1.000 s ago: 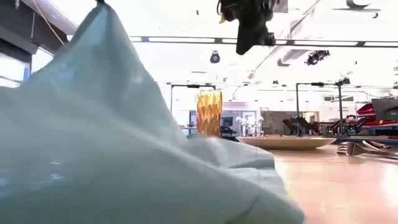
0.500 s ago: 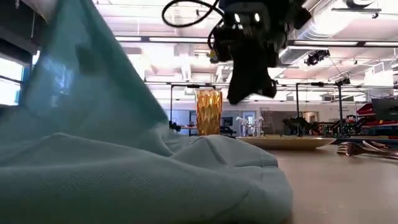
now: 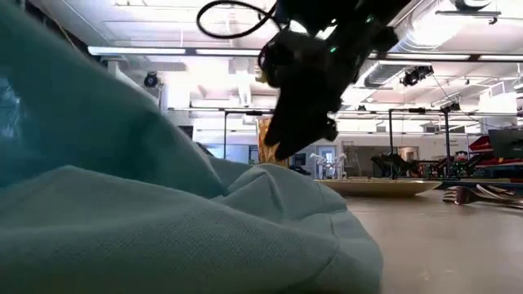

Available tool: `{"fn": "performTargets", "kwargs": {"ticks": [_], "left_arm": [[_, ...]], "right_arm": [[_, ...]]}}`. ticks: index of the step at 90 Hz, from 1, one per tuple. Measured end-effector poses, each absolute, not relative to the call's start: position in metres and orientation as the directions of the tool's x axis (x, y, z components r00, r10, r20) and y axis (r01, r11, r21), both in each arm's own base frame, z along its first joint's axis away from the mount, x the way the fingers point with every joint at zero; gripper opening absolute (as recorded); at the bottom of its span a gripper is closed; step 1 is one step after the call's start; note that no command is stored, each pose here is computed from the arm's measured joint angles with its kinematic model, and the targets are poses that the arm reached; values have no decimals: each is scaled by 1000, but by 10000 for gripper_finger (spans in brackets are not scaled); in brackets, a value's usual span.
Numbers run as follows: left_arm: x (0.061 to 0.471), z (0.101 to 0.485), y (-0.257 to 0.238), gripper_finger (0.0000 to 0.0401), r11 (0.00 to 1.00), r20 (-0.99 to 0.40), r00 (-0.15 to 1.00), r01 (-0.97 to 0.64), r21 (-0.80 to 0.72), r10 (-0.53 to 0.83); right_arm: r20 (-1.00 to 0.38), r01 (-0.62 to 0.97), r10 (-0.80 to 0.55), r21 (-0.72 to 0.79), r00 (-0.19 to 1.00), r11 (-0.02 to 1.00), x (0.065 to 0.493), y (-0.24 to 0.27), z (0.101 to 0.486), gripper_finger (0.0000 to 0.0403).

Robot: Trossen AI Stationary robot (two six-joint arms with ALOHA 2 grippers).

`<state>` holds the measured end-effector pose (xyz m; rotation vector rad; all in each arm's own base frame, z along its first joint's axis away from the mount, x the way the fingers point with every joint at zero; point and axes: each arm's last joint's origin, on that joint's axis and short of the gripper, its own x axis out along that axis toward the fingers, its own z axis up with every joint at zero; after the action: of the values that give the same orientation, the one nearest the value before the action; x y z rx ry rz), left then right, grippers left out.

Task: Set table place
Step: Fold the blue table napkin

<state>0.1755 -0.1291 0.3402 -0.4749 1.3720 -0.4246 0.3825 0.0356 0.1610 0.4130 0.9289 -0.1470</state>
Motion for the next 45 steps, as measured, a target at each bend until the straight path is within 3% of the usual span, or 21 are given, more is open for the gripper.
{"fn": "performTargets", "kwargs": {"ticks": [30,37,45], "left_arm": [[173,339,-134,0,830,-823,153,-28,-557,-547],[174,339,-133,0,837,-829,165,-38,-546,-534],[175,338,-132,0,854,-843,198,-50,-518,-500]], "right_arm": [[-846,177,25,141,533,974,423,26,124,159],[-873,170,17,114,488,979,424,29,118,132],[-898,157,-10,65,440,985,424,35,114,69]]}}
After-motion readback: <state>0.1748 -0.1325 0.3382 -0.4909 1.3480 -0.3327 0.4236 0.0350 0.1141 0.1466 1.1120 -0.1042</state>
